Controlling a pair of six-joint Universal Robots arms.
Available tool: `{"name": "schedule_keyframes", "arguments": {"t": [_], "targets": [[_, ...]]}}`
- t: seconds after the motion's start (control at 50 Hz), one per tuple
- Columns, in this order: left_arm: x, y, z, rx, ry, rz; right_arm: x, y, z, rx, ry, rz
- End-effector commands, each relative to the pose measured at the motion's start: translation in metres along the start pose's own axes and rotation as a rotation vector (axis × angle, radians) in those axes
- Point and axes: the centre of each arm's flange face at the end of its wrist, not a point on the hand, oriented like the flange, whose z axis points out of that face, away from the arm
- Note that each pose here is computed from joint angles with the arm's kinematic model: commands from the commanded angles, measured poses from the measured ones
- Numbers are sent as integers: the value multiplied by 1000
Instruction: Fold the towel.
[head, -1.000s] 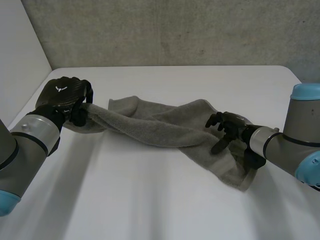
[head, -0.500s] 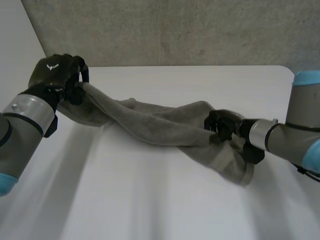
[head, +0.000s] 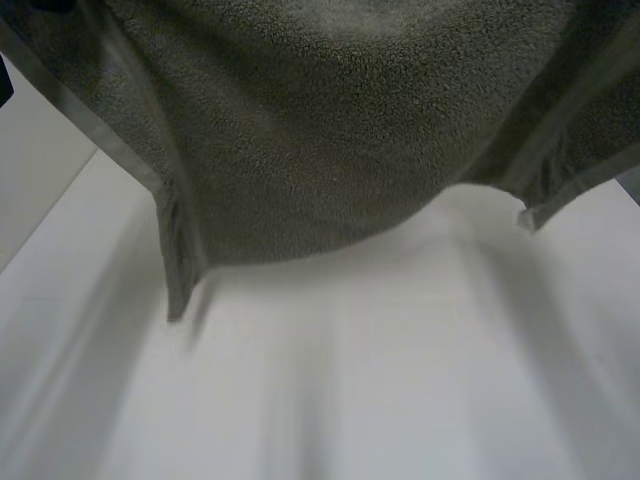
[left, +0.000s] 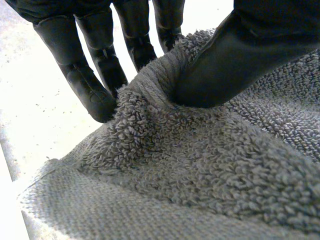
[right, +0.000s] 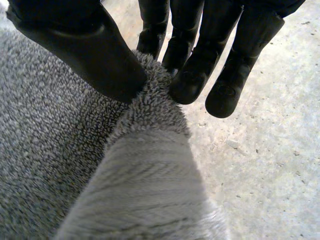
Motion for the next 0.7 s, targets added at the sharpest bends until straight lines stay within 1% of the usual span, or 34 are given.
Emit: {"name": "schedule_keyframes", "arguments": {"t": [0.02,0.04,0.08,0.1,0.12,0.14,0.18,0.2,0.24,0.26,0.3,0.36,0.38,0.42,0.44,0.46,0.48,0.52,0.54,0.56,0.6,0.68,0.7], "targets": [[2,46,9,-144,12,6,-18,48,12,-207,-94,-100],[2,47,10,-144,12,6,-18,48,12,-208,-94,-100],[3,82,14,-238,23,41,-33,73,17,-302,-146,-138],[3,82,14,-238,23,41,-33,73,17,-303,-146,-138],[5,98,15,-278,33,75,-38,89,20,-352,-164,-169],[5,98,15,-279,33,76,-38,89,20,-352,-164,-169],[8,134,17,-358,63,157,-46,122,28,-438,-188,-254],[9,134,17,-358,63,158,-46,122,28,-438,-188,-255],[16,162,20,-408,101,237,-59,148,37,-480,-228,-345],[16,162,20,-408,101,238,-59,148,37,-480,-228,-345],[17,181,29,-422,112,285,-67,167,53,-463,-229,-441],[15,183,38,-401,102,291,-69,172,64,-427,-206,-482],[14,181,49,-364,88,295,-68,173,76,-367,-159,-518],[8,162,69,-253,43,288,-58,160,102,-183,-12,-570],[8,161,69,-253,42,288,-58,160,102,-182,-11,-570],[5,150,77,-189,13,269,-53,150,112,-76,64,-596],[5,149,77,-188,13,269,-53,149,112,-75,65,-597],[-4,116,89,-30,-64,212,-45,127,119,107,184,-625],[-8,99,91,33,-92,190,-43,112,117,172,219,-629],[-8,99,91,34,-92,190,-43,112,117,173,219,-629],[-12,76,86,100,-110,144,-45,97,106,192,209,-618],[-13,79,77,75,-105,137,-51,105,98,123,158,-588],[-12,89,72,38,-101,135,-54,113,93,71,120,-574]]}}
